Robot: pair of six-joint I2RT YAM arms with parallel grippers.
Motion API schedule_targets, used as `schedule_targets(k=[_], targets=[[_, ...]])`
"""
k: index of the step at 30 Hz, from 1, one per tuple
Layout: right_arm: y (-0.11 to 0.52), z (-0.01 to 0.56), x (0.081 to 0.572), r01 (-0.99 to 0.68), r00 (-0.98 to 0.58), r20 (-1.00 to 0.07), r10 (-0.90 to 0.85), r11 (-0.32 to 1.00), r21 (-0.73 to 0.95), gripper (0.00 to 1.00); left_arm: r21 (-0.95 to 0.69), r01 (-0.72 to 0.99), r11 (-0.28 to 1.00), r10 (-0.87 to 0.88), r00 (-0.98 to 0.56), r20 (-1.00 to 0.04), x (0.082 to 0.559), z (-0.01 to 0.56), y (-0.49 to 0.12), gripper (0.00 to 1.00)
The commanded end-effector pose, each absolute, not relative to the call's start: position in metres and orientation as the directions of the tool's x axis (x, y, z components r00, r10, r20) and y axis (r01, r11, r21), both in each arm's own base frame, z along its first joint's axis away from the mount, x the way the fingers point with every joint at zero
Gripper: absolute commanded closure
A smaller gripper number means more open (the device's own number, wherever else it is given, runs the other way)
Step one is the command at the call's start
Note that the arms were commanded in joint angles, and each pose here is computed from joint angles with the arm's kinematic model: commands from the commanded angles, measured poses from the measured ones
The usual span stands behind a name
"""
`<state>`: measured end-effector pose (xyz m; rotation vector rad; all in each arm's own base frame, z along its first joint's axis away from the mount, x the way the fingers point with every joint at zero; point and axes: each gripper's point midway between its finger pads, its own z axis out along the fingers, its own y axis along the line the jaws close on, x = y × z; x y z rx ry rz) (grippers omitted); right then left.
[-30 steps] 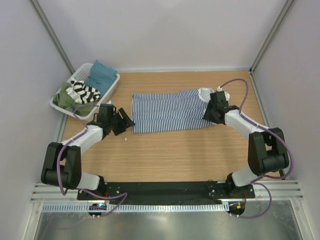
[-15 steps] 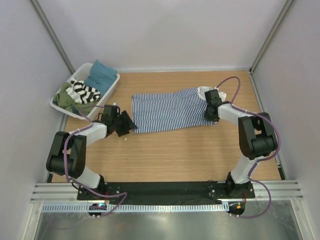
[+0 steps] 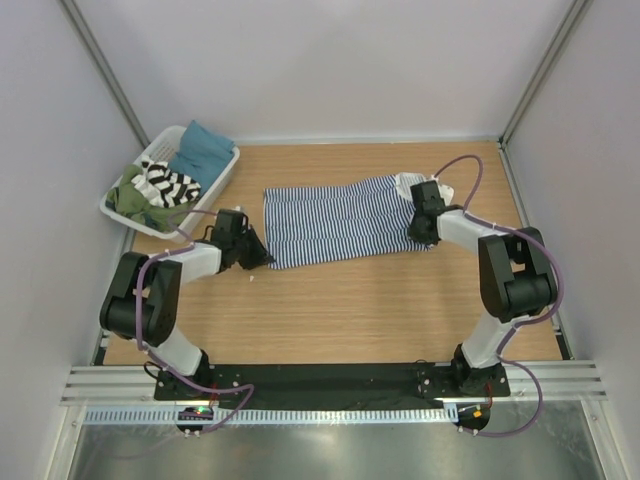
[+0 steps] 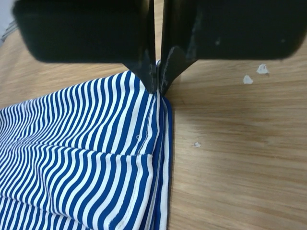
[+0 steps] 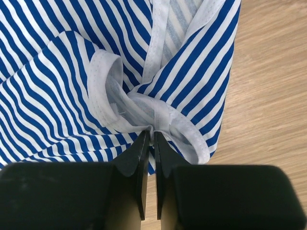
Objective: Fold and stack the tank tops
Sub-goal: Fold the tank top
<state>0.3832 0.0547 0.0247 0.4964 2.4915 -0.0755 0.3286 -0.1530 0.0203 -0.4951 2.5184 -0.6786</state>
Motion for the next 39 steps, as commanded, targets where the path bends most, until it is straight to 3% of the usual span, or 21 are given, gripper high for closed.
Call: schedule_targets(k=[1,4,8,15,17,18,20,25,31,36,39], targets=[[0.057,0.025,0.367,0.391,-0.751,-0.549,0.367,0.917,0.078,0.88,-0.524,-0.205,0.827,-0.423,-0.841,-0.338,0.321,0.006,-0.156,1.00],[0.052,0.021,0.345,0.431,-0.757,-0.518,0.399,0.900,0.064,0.97,-0.529,-0.189,0.828,-0.415,-0.839,-0.350,0.312,0.011,-0.155,1.00],[0.042,0.023,0.303,0.500,-0.752,-0.472,0.459,0.865,0.045,0.99,-0.544,-0.185,0.818,-0.424,-0.834,-0.354,0.289,0.024,-0.150,1.00],[0.036,0.051,0.246,0.546,-0.690,-0.488,0.535,0.827,0.134,0.85,-0.587,-0.218,0.780,-0.474,-0.818,-0.326,0.235,0.030,-0.141,0.98],[0.044,0.056,0.237,0.524,-0.681,-0.483,0.550,0.827,0.204,0.76,-0.584,-0.199,0.787,-0.462,-0.818,-0.344,0.223,0.038,-0.142,0.72],[0.046,0.058,0.236,0.517,-0.678,-0.484,0.553,0.827,0.220,0.74,-0.562,-0.206,0.801,-0.465,-0.806,-0.367,0.224,0.041,-0.138,0.46],[0.045,0.065,0.237,0.511,-0.666,-0.502,0.551,0.828,0.231,0.66,-0.543,-0.189,0.818,-0.453,-0.794,-0.406,0.224,0.057,-0.134,0.34],[0.033,0.101,0.265,0.472,-0.649,-0.599,0.470,0.866,0.167,0.52,-0.417,-0.202,0.886,-0.424,-0.718,-0.552,0.247,0.096,-0.104,0.21],[0.065,0.144,0.340,0.274,-0.643,-0.677,0.358,0.933,0.232,0.52,-0.424,-0.148,0.893,-0.404,-0.678,-0.614,0.310,0.130,-0.116,0.21],[0.082,0.137,0.402,0.261,-0.704,-0.635,0.319,0.947,0.187,0.54,-0.469,-0.125,0.875,-0.425,-0.663,-0.616,0.372,0.140,-0.134,0.38],[0.084,0.141,0.432,0.262,-0.692,-0.652,0.310,0.949,0.172,0.51,-0.480,-0.144,0.865,-0.431,-0.703,-0.566,0.400,0.119,-0.139,0.38]])
